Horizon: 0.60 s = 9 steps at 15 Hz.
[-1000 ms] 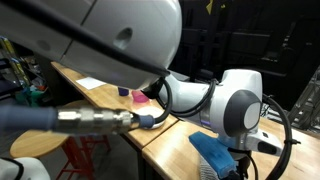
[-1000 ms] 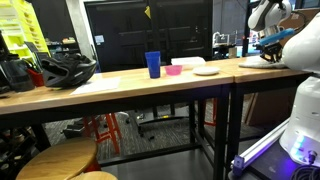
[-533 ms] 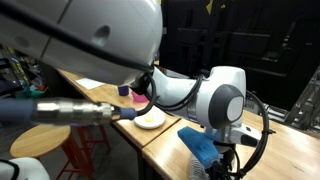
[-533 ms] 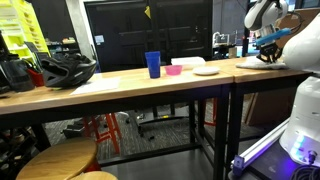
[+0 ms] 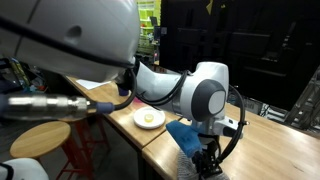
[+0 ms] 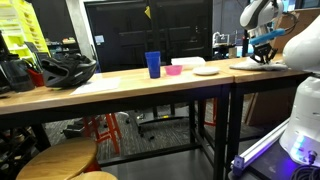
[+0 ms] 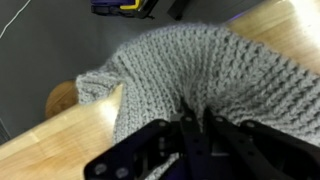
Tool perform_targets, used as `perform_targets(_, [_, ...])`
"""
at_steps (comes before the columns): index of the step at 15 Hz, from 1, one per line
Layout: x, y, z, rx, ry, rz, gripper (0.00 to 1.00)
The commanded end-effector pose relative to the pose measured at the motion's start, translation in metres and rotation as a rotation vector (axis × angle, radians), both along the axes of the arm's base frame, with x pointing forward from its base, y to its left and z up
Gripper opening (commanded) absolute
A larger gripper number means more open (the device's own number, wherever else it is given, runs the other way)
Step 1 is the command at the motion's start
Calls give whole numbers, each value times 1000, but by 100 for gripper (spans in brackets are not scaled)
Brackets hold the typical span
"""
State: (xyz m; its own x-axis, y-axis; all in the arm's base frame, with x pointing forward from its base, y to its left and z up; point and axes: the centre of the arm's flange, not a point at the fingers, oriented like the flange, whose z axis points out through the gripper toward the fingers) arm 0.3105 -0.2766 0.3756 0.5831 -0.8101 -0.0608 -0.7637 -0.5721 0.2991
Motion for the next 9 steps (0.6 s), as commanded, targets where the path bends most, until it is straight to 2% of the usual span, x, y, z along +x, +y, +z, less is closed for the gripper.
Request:
perform_targets(1, [0, 0, 0, 0, 0, 0, 9])
perform_targets(2, [0, 0, 0, 0, 0, 0, 9])
perform_targets(3, [0, 0, 0, 0, 0, 0, 2])
perform_targets(9, [13, 28, 10, -34, -3, 88, 2])
